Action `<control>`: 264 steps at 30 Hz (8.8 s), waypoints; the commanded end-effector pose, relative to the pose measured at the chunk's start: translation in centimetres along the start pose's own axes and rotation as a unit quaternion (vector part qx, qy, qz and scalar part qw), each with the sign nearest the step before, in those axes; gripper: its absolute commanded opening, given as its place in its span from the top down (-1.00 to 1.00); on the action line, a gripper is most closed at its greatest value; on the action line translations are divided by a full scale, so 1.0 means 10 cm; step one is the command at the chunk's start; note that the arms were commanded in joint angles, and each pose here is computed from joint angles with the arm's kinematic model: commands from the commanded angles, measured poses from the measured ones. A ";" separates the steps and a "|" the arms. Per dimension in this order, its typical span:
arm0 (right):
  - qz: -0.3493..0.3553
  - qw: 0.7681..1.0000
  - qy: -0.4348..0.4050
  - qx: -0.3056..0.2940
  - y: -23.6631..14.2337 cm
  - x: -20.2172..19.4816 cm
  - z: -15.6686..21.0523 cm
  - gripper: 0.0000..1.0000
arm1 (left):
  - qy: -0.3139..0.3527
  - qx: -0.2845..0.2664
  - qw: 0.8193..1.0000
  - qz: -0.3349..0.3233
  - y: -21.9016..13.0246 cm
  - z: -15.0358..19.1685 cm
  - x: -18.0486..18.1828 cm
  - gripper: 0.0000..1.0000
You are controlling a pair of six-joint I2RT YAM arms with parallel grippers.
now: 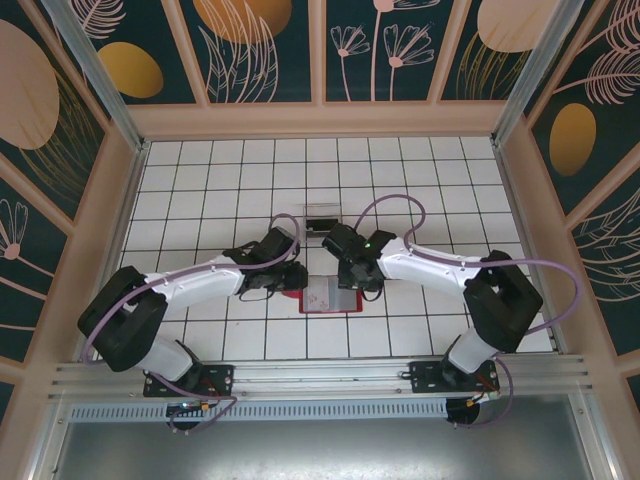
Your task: Take the credit cards out of the card holder
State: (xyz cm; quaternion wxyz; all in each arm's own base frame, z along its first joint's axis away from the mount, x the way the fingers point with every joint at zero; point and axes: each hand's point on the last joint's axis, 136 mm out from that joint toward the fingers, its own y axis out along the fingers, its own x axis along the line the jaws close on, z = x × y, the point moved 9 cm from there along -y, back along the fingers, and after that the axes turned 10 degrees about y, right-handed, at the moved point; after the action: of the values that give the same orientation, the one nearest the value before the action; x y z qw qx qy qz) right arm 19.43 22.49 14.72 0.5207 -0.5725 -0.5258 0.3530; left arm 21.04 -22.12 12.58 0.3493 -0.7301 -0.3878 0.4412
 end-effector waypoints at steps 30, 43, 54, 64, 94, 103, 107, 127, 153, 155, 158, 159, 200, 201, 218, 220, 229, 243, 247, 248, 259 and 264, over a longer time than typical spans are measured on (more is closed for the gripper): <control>-0.215 0.972 0.030 0.094 0.19 0.19 -0.02 0.28 | 0.004 0.063 0.997 -0.048 0.33 0.25 0.01 0.56; -0.236 0.963 0.026 0.125 0.35 0.25 0.03 0.34 | -0.001 0.065 0.997 -0.045 0.34 0.29 0.03 0.62; -0.219 0.966 0.025 0.136 0.48 0.25 0.08 0.37 | -0.002 0.064 0.997 -0.046 0.34 0.30 0.04 0.62; -0.219 0.966 0.020 0.138 0.50 0.29 0.10 0.38 | -0.001 0.064 0.997 -0.045 0.33 0.30 0.03 0.62; -0.150 0.981 -0.001 0.124 0.57 0.29 0.14 0.42 | 0.001 0.056 0.997 -0.044 0.28 0.25 0.01 0.54; -0.128 0.987 -0.006 0.099 0.42 0.24 0.09 0.40 | 0.001 0.057 0.997 -0.046 0.28 0.25 0.01 0.52; -0.158 0.984 -0.004 0.085 0.27 0.29 0.05 0.40 | 0.001 0.063 0.997 -0.051 0.31 0.28 0.03 0.52; -0.188 0.977 0.019 0.098 0.43 0.09 0.09 0.47 | 0.000 0.078 0.995 -0.069 0.36 0.35 0.10 0.57; -0.247 0.961 0.022 0.121 0.62 0.02 0.16 0.59 | -0.002 0.081 0.994 -0.070 0.37 0.35 0.10 0.58; -0.251 0.960 0.027 0.123 0.65 -0.01 0.16 0.63 | -0.001 0.081 0.994 -0.070 0.37 0.34 0.09 0.58; -0.252 0.959 0.032 0.125 0.68 -0.06 0.17 0.72 | -0.001 0.082 0.994 -0.071 0.36 0.35 0.10 0.58; -0.253 0.959 0.032 0.126 0.68 -0.07 0.18 0.75 | -0.001 0.082 0.994 -0.072 0.36 0.34 0.09 0.58; -0.308 0.951 0.030 0.025 0.05 -0.40 -0.01 1.00 | 0.001 0.040 0.999 -0.023 0.19 0.19 -0.07 0.56; -0.309 0.951 0.026 0.020 0.02 -0.39 -0.02 1.00 | 0.002 0.037 0.999 -0.021 0.17 0.18 -0.08 0.55; -0.255 0.905 -0.316 -0.129 -0.34 -0.08 -0.44 1.00 | -0.002 -0.013 0.999 -0.036 -0.06 0.12 -0.07 0.48; -0.230 0.889 -0.367 -0.148 -0.35 -0.06 -0.51 1.00 | -0.005 -0.014 0.999 -0.039 -0.06 0.14 -0.05 0.48; -0.137 0.780 -0.596 -0.135 -0.29 0.20 -0.86 1.00 | -0.018 -0.008 0.999 -0.048 -0.03 0.26 0.05 0.49; -0.143 0.704 -0.687 -0.105 -0.41 0.58 -1.51 1.00 | -0.036 -0.023 0.998 -0.055 -0.15 0.32 0.10 0.50; -0.146 0.689 -0.702 -0.108 -0.39 0.69 -1.64 1.00 | -0.039 -0.026 0.997 -0.058 -0.18 0.31 0.10 0.51; -0.148 0.685 -0.705 -0.108 -0.38 0.72 -1.66 1.00 | -0.040 -0.027 0.997 -0.058 -0.19 0.31 0.10 0.50; -0.154 0.672 -0.719 -0.092 -0.17 0.87 -1.81 1.00 | -0.054 -0.025 0.996 -0.062 -0.21 0.37 0.14 0.50; -0.155 0.669 -0.723 -0.075 -0.07 0.87 -1.81 1.00 | -0.058 -0.027 0.996 -0.063 -0.22 0.37 0.14 0.50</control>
State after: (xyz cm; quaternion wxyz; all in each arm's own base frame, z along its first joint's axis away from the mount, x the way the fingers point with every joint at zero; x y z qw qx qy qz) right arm 38.10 26.89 20.63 -0.0244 -0.1046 -0.8455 0.5231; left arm 17.97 -19.67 12.58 0.3300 -0.6956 -0.4567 0.4457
